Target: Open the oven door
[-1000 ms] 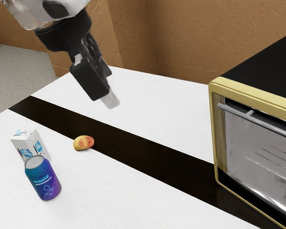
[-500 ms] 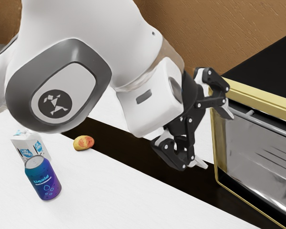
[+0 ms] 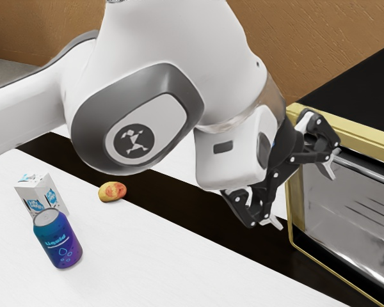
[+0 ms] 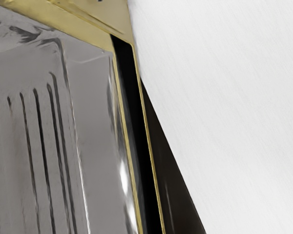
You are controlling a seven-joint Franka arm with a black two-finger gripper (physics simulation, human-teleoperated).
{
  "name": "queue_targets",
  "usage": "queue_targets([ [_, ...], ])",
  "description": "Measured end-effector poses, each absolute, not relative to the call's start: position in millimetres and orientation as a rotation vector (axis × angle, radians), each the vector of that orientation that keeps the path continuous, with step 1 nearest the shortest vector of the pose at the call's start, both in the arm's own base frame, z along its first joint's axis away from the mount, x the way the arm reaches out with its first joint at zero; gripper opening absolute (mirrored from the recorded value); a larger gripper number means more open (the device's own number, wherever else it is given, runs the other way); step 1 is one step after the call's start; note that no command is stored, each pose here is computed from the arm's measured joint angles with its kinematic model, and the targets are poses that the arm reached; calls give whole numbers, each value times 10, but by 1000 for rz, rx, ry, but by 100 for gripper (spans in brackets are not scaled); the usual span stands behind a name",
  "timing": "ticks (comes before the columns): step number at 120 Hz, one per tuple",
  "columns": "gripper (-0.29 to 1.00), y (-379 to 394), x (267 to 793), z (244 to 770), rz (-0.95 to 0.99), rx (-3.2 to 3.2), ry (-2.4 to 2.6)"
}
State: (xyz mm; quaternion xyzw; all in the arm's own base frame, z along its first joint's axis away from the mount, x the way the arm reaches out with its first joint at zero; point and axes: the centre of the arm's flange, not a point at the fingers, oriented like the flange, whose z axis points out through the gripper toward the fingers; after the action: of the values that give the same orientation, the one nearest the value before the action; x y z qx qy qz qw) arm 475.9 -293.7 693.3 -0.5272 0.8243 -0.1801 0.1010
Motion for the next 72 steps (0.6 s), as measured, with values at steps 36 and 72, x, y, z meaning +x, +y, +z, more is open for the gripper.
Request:
queue_targets([
  [36, 70, -3216, 4772, 7055, -573, -1442, 2494],
  [72, 70, -3254, 5215, 6859, -566, -1454, 2535],
])
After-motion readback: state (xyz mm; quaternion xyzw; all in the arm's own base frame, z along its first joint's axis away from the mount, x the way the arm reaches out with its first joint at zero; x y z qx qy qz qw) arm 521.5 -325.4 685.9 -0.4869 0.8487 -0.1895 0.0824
